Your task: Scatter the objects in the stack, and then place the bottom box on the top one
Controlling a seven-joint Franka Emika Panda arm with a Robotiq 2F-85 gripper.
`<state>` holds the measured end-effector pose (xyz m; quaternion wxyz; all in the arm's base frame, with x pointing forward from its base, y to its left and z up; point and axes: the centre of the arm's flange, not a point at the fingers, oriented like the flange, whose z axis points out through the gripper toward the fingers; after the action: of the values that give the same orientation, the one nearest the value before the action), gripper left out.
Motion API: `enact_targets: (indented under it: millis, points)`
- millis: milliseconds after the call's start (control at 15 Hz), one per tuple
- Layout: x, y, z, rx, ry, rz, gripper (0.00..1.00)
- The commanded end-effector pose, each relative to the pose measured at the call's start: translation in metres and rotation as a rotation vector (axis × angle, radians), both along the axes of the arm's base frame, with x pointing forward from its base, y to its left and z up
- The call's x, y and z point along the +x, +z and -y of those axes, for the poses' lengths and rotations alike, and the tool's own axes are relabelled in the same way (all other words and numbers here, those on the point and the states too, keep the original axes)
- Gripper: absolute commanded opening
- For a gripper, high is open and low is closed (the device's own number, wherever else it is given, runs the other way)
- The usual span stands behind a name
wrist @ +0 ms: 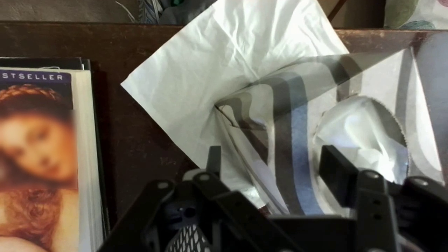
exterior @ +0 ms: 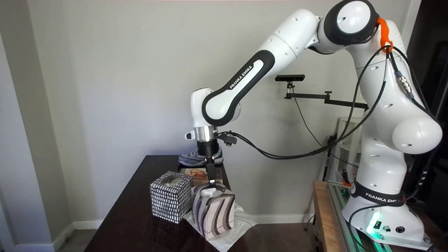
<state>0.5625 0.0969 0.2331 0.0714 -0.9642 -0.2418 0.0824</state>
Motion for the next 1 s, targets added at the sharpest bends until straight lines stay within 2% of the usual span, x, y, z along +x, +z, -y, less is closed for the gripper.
enact_targets:
  millis: [0,400,933]
  points:
    - [-0.008,-0.007,0.002,-0.021,0.006,0.015,0.42]
    - [-0.008,-0.002,0.001,0.014,0.0,0.0,0.05]
    - [-0.007,0.029,-0.008,0.092,0.01,0.019,0.04]
